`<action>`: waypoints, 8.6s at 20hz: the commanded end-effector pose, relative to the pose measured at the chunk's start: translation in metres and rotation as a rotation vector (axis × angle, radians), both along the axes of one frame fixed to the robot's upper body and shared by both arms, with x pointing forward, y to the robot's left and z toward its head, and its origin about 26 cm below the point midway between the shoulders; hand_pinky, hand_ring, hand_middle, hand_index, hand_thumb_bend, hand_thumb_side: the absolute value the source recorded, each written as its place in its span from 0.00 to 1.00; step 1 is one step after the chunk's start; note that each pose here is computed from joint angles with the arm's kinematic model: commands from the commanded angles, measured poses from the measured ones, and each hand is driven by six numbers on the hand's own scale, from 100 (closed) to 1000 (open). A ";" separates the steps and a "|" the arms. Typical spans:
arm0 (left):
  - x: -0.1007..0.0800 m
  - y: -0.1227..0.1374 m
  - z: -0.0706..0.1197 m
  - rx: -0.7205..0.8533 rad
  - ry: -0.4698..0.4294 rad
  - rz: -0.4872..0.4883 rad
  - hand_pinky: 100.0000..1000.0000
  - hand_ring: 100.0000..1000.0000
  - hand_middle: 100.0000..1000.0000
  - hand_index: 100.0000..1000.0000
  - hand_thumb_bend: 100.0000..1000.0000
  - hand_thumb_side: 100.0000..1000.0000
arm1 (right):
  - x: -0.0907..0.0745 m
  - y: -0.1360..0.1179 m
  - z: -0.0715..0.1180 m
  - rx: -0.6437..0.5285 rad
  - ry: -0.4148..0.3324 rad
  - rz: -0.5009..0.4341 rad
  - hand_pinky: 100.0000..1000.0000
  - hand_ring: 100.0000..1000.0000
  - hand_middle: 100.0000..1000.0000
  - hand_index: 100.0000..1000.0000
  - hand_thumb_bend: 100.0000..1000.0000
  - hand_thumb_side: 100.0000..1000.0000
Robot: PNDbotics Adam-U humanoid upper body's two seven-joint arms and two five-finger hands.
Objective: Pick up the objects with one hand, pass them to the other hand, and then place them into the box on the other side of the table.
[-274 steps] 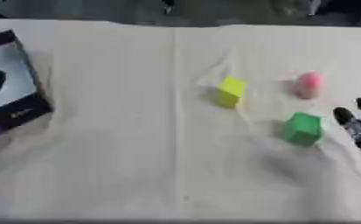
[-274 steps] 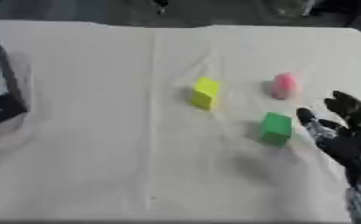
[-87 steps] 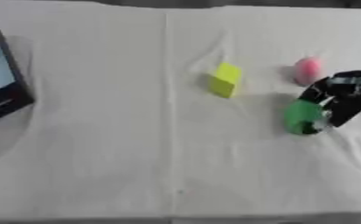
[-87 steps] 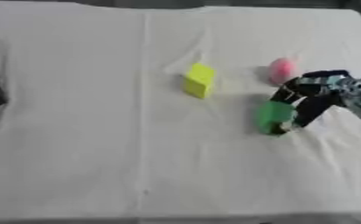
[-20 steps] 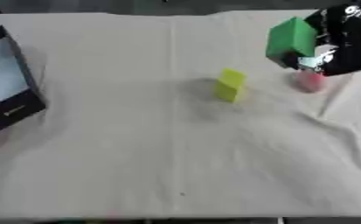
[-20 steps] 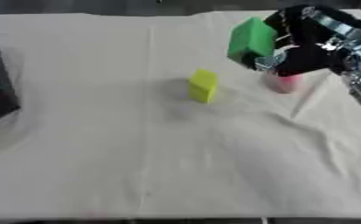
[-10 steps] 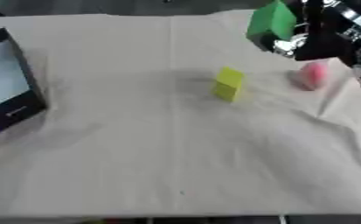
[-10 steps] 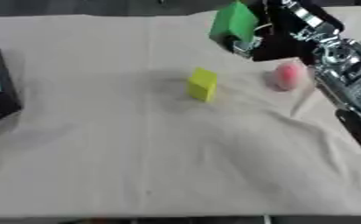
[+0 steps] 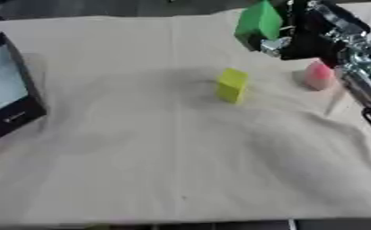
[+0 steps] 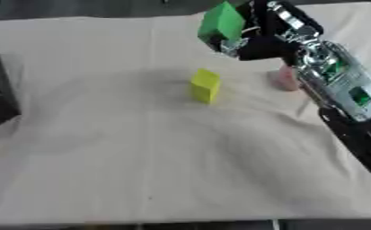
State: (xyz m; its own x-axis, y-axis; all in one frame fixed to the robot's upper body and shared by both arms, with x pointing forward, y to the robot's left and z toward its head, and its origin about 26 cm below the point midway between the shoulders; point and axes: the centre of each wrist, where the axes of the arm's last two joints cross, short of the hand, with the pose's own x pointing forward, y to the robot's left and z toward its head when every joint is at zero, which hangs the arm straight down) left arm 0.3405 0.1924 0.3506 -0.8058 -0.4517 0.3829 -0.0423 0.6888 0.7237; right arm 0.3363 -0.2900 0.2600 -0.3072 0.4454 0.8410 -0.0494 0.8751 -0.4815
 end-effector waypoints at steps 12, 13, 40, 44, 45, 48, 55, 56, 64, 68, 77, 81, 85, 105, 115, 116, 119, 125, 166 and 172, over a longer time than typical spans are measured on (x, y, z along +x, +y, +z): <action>0.009 -0.056 0.007 0.382 0.069 -0.059 0.77 0.79 0.85 0.82 0.84 0.33 | 0.009 0.014 0.001 0.026 -0.065 0.065 0.77 0.69 0.38 0.41 0.27 0.00; 0.009 -0.061 0.007 0.398 0.072 -0.065 0.78 0.79 0.85 0.82 0.84 0.33 | 0.010 0.016 0.000 0.027 -0.070 0.070 0.77 0.69 0.38 0.41 0.27 0.00; 0.026 -0.120 -0.020 0.516 0.122 -0.068 0.78 0.79 0.82 0.79 0.76 0.23 | 0.004 0.052 -0.015 -0.061 -0.083 0.272 0.77 0.69 0.38 0.42 0.27 0.00; 0.027 -0.126 -0.023 0.528 0.129 -0.078 0.78 0.78 0.82 0.79 0.75 0.23 | 0.002 0.056 -0.014 -0.068 -0.090 0.291 0.78 0.68 0.38 0.42 0.26 0.00; 0.027 -0.127 -0.024 0.530 0.131 -0.080 0.78 0.78 0.81 0.79 0.75 0.22 | 0.002 0.056 -0.014 -0.069 -0.090 0.296 0.78 0.68 0.38 0.42 0.25 0.00; 0.028 -0.131 -0.026 0.539 0.135 -0.091 0.77 0.78 0.81 0.78 0.75 0.21 | 0.002 0.060 -0.014 -0.069 -0.088 0.315 0.78 0.68 0.38 0.42 0.23 0.00; 0.030 -0.139 -0.030 0.557 0.137 -0.100 0.77 0.77 0.80 0.77 0.73 0.17 | 0.003 0.065 -0.016 -0.059 -0.088 0.362 0.78 0.67 0.37 0.41 0.21 0.00; 0.031 -0.139 -0.031 0.557 0.140 -0.095 0.77 0.77 0.80 0.77 0.72 0.17 | 0.003 0.066 -0.016 -0.057 -0.092 0.367 0.78 0.67 0.37 0.41 0.21 0.00; 0.037 -0.145 -0.039 0.563 0.136 -0.069 0.77 0.77 0.80 0.77 0.71 0.15 | 0.002 0.067 -0.016 -0.050 -0.104 0.398 0.77 0.66 0.37 0.41 0.24 0.00; 0.039 -0.148 -0.042 0.566 0.136 -0.062 0.77 0.77 0.80 0.77 0.70 0.15 | 0.002 0.068 -0.017 -0.040 -0.111 0.414 0.77 0.66 0.37 0.41 0.25 0.00; 0.043 -0.153 -0.046 0.563 0.142 -0.059 0.77 0.76 0.78 0.76 0.70 0.16 | 0.003 0.069 -0.016 -0.036 -0.117 0.441 0.76 0.66 0.37 0.41 0.24 0.00; 0.044 -0.154 -0.047 0.536 0.138 -0.045 0.75 0.74 0.76 0.74 0.64 0.19 | 0.004 0.069 -0.017 -0.032 -0.116 0.447 0.76 0.66 0.37 0.41 0.25 0.00; 0.045 -0.156 -0.047 0.502 0.134 -0.047 0.74 0.72 0.74 0.72 0.60 0.20 | 0.004 0.069 -0.017 -0.034 -0.113 0.449 0.76 0.66 0.37 0.41 0.26 0.00; 0.046 -0.163 -0.053 0.485 0.134 -0.055 0.71 0.68 0.67 0.63 0.48 0.05 | 0.004 0.069 -0.019 -0.042 -0.115 0.471 0.76 0.66 0.37 0.40 0.27 0.00; 0.044 -0.165 -0.052 0.467 0.134 -0.045 0.68 0.60 0.57 0.51 0.40 0.06 | 0.005 0.069 -0.021 -0.042 -0.108 0.464 0.76 0.65 0.36 0.40 0.29 0.00; 0.044 -0.165 -0.052 0.465 0.134 -0.039 0.68 0.60 0.56 0.50 0.39 0.06 | 0.005 0.068 -0.021 -0.041 -0.106 0.462 0.76 0.65 0.36 0.40 0.29 0.00; 0.044 -0.166 -0.053 0.460 0.133 -0.015 0.67 0.58 0.54 0.49 0.40 0.06 | 0.006 0.068 -0.023 -0.039 -0.100 0.455 0.76 0.65 0.36 0.40 0.30 0.00; 0.041 -0.166 -0.051 0.446 0.125 -0.001 0.66 0.57 0.52 0.49 0.40 0.05 | 0.007 0.067 -0.025 -0.046 -0.087 0.442 0.76 0.65 0.37 0.41 0.33 0.00; 0.045 -0.161 -0.057 0.324 0.306 0.014 0.55 0.42 0.35 0.20 0.56 0.00 | 0.012 0.060 -0.034 -0.098 -0.037 0.326 0.77 0.72 0.46 0.57 0.58 0.00; 0.048 -0.157 -0.058 0.334 0.312 0.024 0.55 0.42 0.35 0.21 0.55 0.00 | 0.012 0.060 -0.035 -0.115 -0.030 0.346 0.77 0.75 0.50 0.60 0.60 0.00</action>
